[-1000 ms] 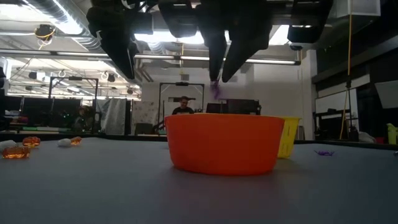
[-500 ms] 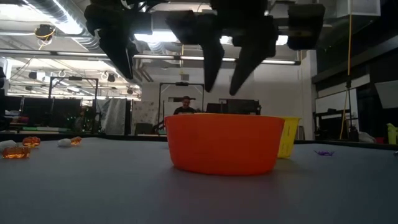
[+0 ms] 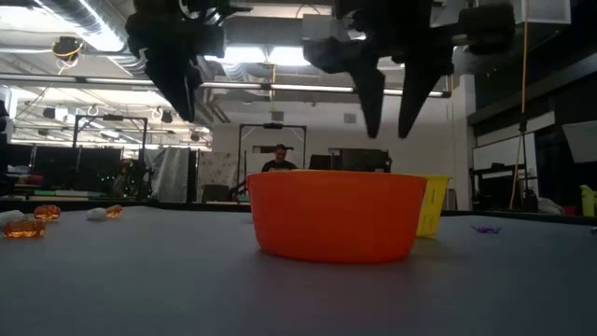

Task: Sort Halloween decoration
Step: Put the white ghost toy into the red bin

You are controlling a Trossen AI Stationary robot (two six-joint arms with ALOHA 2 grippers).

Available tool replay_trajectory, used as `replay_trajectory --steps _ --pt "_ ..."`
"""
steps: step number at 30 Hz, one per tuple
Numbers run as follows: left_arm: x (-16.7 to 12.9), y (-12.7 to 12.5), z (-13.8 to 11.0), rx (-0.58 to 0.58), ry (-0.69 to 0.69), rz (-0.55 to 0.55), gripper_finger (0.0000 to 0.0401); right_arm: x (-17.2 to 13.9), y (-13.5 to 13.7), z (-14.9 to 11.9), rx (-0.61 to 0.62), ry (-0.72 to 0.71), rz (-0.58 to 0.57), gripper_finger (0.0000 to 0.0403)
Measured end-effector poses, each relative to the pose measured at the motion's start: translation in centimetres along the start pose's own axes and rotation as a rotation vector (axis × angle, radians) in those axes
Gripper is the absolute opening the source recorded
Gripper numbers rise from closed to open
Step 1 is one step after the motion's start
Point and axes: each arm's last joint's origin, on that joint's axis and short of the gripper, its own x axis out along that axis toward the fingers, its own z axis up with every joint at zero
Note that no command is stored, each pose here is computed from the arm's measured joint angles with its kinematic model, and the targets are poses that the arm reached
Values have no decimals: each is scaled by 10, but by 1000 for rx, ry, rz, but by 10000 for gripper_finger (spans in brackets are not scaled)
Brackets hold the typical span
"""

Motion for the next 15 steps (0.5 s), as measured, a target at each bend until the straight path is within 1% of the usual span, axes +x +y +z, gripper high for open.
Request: replay_trajectory --steps 3,7,12,15 --pt "12 -2 -11 -15 60 -2 182 -8 0 -8 78 11 17 127" --pt "35 -6 -32 -3 156 -8 186 -19 -1 -20 155 28 33 127" --pt "58 -9 -61 9 275 -12 187 -26 -4 -27 176 16 26 127" --pt "69 -12 -74 14 322 -19 187 -26 -7 -29 186 13 23 127"
